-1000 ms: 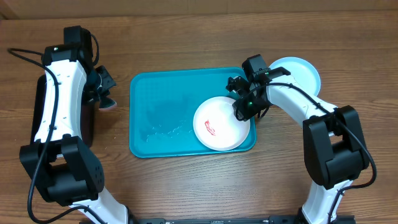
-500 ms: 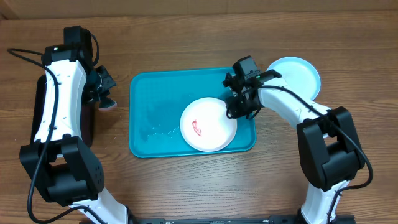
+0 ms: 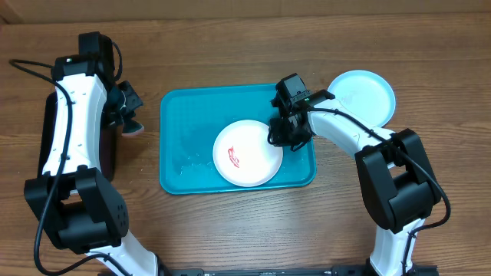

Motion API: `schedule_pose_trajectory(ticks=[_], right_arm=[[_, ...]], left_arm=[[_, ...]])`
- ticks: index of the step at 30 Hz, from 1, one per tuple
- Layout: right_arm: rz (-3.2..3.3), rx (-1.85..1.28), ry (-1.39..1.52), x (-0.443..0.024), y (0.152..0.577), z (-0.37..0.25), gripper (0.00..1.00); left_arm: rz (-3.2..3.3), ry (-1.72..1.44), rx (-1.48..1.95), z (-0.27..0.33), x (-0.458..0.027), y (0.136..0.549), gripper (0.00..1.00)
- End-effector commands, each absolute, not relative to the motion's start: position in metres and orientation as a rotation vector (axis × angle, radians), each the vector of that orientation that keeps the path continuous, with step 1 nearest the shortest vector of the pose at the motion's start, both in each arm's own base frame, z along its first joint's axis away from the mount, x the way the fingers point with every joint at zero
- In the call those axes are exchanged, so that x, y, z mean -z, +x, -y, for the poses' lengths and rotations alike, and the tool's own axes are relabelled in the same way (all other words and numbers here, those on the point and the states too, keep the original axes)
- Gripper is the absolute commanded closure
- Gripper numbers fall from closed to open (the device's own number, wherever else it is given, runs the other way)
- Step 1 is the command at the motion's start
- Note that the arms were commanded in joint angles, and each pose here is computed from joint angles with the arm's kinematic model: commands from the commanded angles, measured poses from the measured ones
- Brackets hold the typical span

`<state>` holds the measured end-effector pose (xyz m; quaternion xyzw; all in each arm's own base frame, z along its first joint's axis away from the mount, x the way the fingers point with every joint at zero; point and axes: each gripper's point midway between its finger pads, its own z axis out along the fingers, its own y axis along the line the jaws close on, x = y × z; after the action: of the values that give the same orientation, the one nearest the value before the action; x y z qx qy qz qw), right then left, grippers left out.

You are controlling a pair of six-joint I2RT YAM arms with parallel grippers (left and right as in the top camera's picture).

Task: Clean dirty plates on tray and stack at the side
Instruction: 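Drag the white plate left across the tray with the right gripper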

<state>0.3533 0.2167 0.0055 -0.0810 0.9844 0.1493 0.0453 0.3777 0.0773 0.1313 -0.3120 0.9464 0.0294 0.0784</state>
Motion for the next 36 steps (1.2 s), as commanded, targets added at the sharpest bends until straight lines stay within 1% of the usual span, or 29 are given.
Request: schedule_pose_trajectory(ticks=[1, 2, 3, 6, 8, 12, 16, 22, 23, 26, 29, 36], right_arm=[[-3.065, -0.445, -0.196, 0.013, 0.347, -0.215, 0.87], [-3.061, -0.512, -0.203, 0.011, 0.346, -0.222, 0.89], [-3.057, -0.565, -0.209, 0.009, 0.345, -0.228, 0.92], [-3.038, -0.751, -0.233, 0.000, 0.341, -0.247, 0.92], [-3.014, -0.819, -0.246, -0.004, 0.343, -0.255, 0.96], [-2.991, -0.831, -0.102, -0.006, 0.355, -0.259, 0.96], [-2.999, -0.761, 0.097, -0.003, 0.363, -0.252, 0.96], [-3.000, -0.586, 0.135, 0.006, 0.368, -0.234, 0.96], [-3.002, -0.563, 0.139, 0.007, 0.368, -0.231, 0.95], [-3.006, -0.552, 0.107, 0.007, 0.367, -0.230, 0.83], [-3.000, -0.548, 0.045, 0.007, 0.367, -0.230, 0.78], [-2.998, -0.541, 0.032, 0.001, 0.369, -0.231, 0.73]], left_arm=[[-2.845, -0.949, -0.082, -0.075, -0.127, 0.377, 0.96], [-2.845, -0.949, -0.083, -0.075, -0.127, 0.377, 0.96], [-2.844, -0.949, -0.083, -0.075, -0.127, 0.377, 0.96], [-2.844, -0.949, -0.083, -0.075, -0.127, 0.377, 0.96], [-2.844, -0.949, -0.083, -0.075, -0.127, 0.377, 0.95], [-2.841, -0.948, -0.082, -0.076, -0.127, 0.378, 0.96], [-2.830, -0.953, -0.080, -0.076, -0.127, 0.380, 0.96], [-2.766, -0.955, -0.067, -0.084, -0.130, 0.393, 0.95], [-2.754, -0.960, -0.065, -0.087, -0.130, 0.395, 0.96], [-2.717, -0.987, -0.064, -0.098, -0.132, 0.399, 0.96], [-2.692, -1.029, -0.067, -0.111, -0.132, 0.398, 0.96], [-2.639, -1.130, -0.129, -0.151, -0.133, 0.387, 0.96]])
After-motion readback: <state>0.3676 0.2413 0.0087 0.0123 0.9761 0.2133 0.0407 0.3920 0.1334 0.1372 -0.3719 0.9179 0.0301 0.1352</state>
